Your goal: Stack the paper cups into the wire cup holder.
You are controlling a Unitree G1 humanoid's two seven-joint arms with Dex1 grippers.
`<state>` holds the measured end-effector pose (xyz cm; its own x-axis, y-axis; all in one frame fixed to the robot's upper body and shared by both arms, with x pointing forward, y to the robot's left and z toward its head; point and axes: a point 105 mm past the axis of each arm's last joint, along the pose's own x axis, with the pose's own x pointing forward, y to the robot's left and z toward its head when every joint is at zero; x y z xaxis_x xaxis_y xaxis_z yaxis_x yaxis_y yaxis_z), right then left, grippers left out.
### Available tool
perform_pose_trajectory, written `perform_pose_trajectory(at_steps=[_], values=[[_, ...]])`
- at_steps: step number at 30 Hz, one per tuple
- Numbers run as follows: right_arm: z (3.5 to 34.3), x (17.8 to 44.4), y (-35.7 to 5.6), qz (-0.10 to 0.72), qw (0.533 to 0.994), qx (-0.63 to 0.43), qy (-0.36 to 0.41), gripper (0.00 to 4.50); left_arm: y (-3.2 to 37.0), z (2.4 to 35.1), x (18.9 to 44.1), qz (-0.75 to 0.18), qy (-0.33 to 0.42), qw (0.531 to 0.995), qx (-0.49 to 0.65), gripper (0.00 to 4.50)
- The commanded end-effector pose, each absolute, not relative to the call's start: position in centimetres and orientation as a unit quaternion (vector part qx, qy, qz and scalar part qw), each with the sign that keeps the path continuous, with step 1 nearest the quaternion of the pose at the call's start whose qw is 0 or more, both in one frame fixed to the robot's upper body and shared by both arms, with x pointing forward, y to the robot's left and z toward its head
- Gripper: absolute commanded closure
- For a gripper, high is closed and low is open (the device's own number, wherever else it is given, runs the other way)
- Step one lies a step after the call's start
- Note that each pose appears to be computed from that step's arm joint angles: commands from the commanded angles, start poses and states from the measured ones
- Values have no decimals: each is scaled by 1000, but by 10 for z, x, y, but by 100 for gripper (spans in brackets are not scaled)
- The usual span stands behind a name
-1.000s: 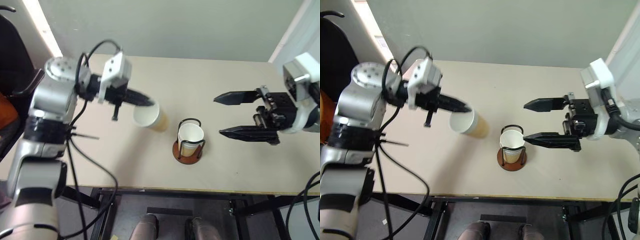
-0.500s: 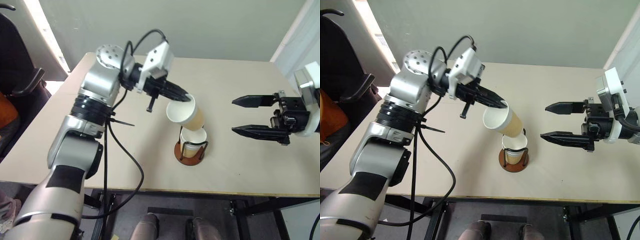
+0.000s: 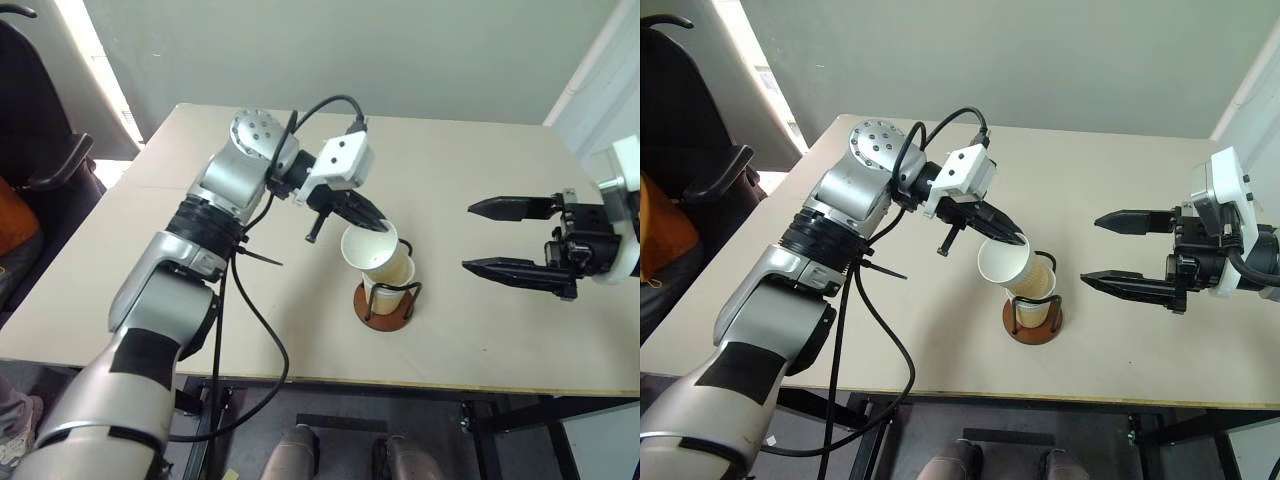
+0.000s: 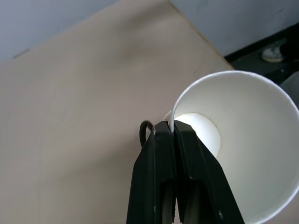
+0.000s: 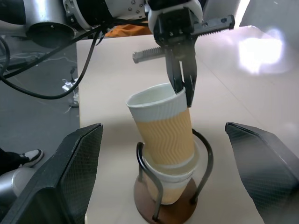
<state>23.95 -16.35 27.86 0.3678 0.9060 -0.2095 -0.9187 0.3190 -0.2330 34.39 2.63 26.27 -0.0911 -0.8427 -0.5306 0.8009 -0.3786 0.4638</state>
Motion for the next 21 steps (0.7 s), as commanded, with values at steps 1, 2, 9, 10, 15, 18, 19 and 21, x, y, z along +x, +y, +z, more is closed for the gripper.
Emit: perform_pose_trajectory(at_steps=[1,2,9,10,15,18,19,21], values=[[288,236,-164,552,815,-175,1,13,21,266,339,-747,-34,528,403,446],[287,236,-164,552,815,-175,1,13,20,265,339,-747,-34,527,404,446],[281,239,-162,550,817,-175,5,13,5,274,345,-735,-49,553,389,385],[281,239,-162,550,816,-175,5,13,3,275,344,-736,-52,553,387,355],[278,243,-161,555,813,-175,10,13,-7,293,352,-710,-107,596,359,182],[275,246,-161,561,809,-175,15,13,0,297,362,-685,-116,625,355,182],[275,248,-160,565,806,-174,15,13,8,299,366,-673,-117,641,349,182],[271,254,-157,571,801,-176,23,13,32,296,371,-653,-103,671,336,182]])
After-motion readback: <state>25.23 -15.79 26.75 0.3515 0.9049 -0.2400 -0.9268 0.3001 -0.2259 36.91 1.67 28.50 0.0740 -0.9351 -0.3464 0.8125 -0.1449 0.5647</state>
